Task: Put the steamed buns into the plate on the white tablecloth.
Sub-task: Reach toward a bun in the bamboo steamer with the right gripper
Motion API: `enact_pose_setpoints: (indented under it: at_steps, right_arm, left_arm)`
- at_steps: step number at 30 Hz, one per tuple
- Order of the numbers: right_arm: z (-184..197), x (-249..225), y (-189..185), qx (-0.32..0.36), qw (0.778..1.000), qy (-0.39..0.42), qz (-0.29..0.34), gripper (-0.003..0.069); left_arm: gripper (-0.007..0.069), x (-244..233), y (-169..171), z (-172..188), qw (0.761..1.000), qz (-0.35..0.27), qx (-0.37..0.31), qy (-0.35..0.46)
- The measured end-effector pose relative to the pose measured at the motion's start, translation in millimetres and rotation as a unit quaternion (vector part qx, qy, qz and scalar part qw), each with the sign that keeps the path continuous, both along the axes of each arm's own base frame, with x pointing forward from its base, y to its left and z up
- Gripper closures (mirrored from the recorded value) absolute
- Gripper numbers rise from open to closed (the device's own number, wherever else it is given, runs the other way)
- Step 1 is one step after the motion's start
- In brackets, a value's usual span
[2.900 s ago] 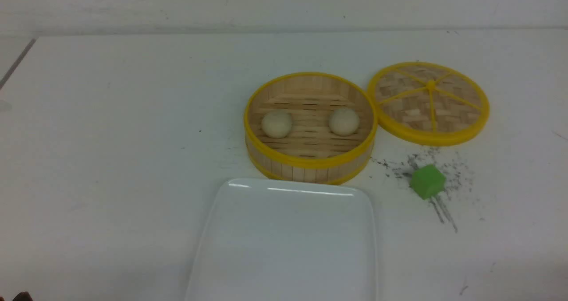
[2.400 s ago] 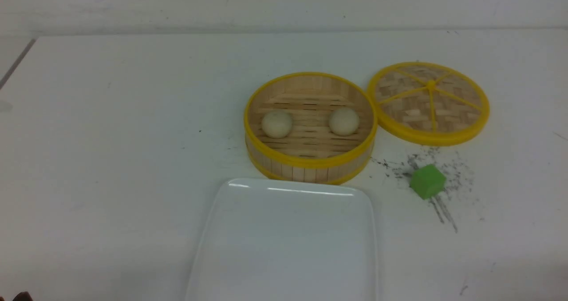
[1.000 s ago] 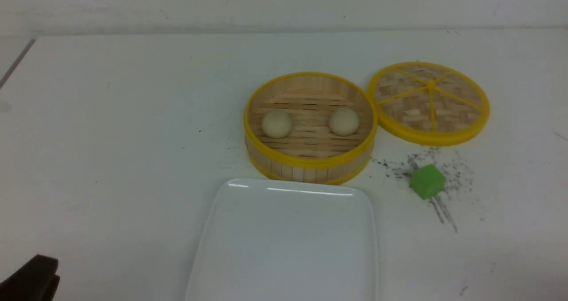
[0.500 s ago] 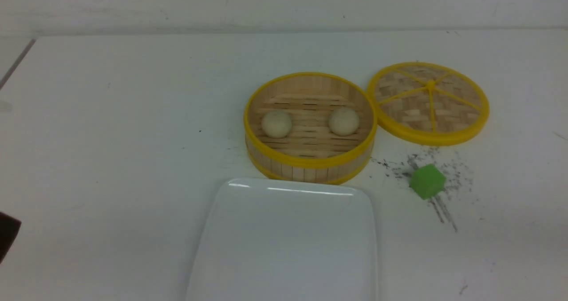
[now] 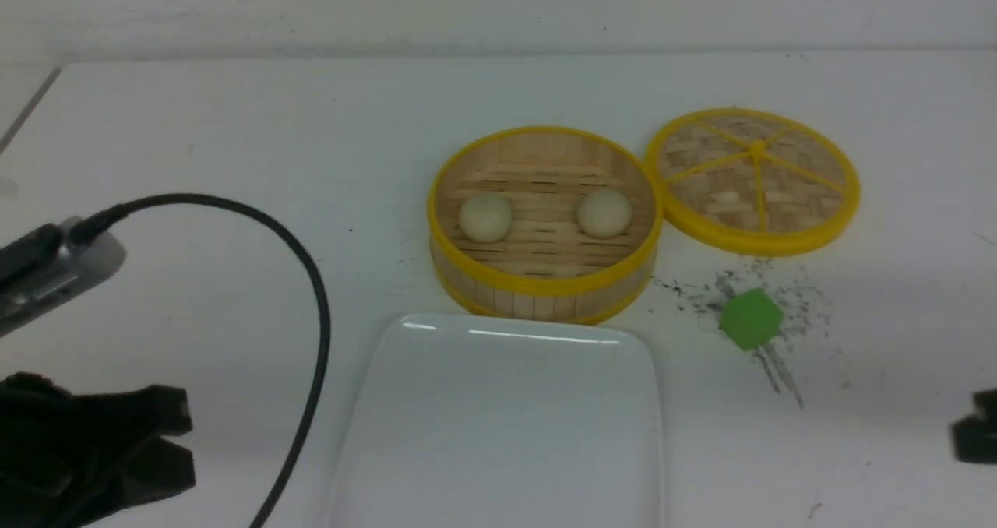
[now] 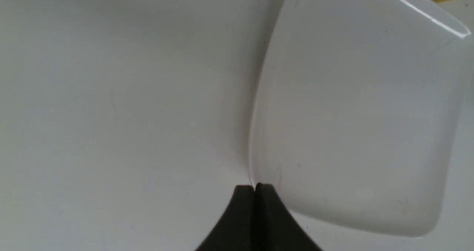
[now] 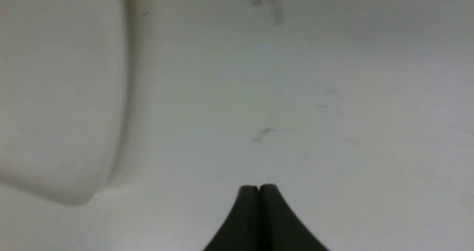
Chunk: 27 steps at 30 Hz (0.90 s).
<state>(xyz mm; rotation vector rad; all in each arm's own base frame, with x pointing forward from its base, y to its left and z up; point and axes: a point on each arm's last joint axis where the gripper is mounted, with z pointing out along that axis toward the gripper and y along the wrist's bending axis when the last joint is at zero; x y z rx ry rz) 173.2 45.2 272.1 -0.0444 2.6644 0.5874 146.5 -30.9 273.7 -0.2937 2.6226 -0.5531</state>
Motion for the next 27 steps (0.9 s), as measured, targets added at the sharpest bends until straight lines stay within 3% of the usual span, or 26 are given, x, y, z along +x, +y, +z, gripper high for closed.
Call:
enact_pose_setpoints:
  at_steps: [6, 12, 16, 21, 27]
  right_arm:
    - [-1.9, 58.5, 32.4, 0.108, 0.988, 0.004, 0.113, 0.0635]
    - [2.2, 116.5, 73.2, 0.105, 0.978, -0.008, 0.177, 0.0547]
    - [4.8, 159.5, 102.3, 0.057, 0.978, -0.015, 0.198, 0.0445]
    - [-5.1, 221.5, 126.1, -0.049, 0.984, -0.045, 0.168, 0.0295]
    - [-34.0, 264.2, 143.2, -0.112, 0.979, -0.079, 0.150, 0.0228]
  left_arm:
    - [0.0619, 10.4, -0.6, -6.6, 1.000, -0.009, 0.001, 0.014]
    - [0.0609, 13.4, 0.1, -5.9, 1.000, -0.003, 0.003, 0.001]
    - [0.0605, 14.0, 0.2, -6.0, 1.000, -0.002, 0.003, -0.001]
    - [0.0591, 14.0, 0.3, -6.1, 1.000, -0.003, 0.004, -0.001]
    - [0.0576, 14.0, 0.4, -6.1, 1.000, -0.003, 0.005, -0.001]
